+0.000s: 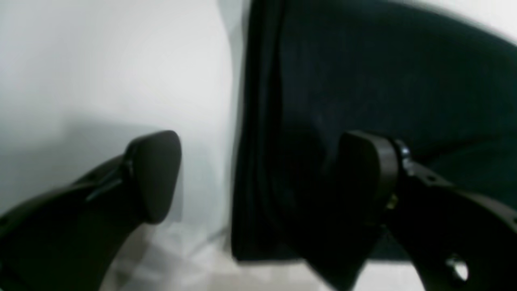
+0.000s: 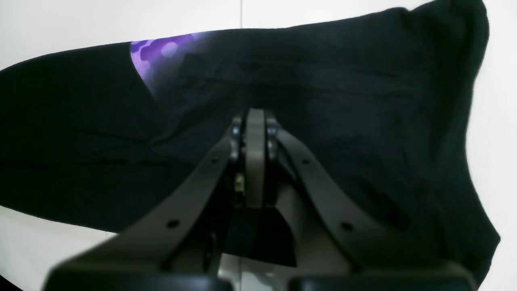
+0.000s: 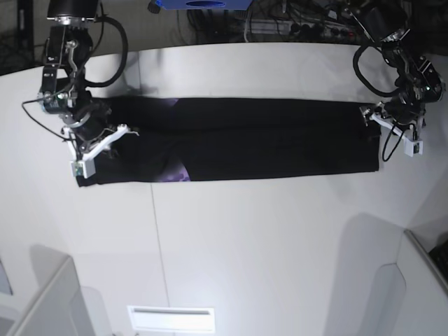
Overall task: Fold the T-shirt properly
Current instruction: 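Fold the strip ends inward toward each other with both grippers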
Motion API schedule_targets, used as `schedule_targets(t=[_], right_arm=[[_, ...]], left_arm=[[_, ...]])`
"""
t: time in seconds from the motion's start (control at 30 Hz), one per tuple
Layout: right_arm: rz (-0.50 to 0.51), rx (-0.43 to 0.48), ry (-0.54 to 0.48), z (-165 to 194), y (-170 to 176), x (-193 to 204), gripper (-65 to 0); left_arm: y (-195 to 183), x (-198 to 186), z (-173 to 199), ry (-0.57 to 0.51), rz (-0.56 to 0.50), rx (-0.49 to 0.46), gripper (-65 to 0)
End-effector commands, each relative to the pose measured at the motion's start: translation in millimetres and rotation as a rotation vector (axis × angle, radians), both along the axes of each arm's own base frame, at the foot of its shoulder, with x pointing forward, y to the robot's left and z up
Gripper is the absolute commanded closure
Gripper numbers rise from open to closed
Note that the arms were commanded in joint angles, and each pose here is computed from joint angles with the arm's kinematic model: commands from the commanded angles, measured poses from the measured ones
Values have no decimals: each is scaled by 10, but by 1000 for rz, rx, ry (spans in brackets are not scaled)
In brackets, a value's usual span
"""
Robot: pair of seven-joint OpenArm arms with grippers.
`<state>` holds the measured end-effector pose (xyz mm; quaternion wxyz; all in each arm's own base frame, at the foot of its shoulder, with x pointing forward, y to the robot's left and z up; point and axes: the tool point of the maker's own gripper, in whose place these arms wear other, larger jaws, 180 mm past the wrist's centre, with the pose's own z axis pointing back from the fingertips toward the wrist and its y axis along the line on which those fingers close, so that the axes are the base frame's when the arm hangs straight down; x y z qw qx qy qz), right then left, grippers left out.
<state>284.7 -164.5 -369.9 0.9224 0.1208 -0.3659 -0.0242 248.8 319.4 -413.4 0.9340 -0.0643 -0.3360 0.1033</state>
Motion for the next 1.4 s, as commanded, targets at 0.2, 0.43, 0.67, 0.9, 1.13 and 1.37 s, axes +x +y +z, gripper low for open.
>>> schedule_targets(t=[0.2, 0.43, 0.67, 0.9, 1.13, 1.37], right_arm=[[-4, -5, -29, 61, -33, -7, 0], [-8, -6, -9, 3, -48, -96, 0], [-2, -2, -5, -8, -22, -109, 0], [-3, 0, -5, -6, -26, -108, 0], [-9, 6, -6, -6, -23, -103, 0], [-14, 11, -3, -20, -12, -103, 0]], left_arm=[[-160, -20, -175, 61, -54, -30, -426], [-95, -12, -145, 57, -5, -30, 0], [10, 150, 288, -42, 30, 65, 0], [-187, 169, 681, -117, -39, 166, 0], [-823, 176, 703, -128, -230, 162, 0], [-1474, 248, 659, -146, -308, 59, 0]])
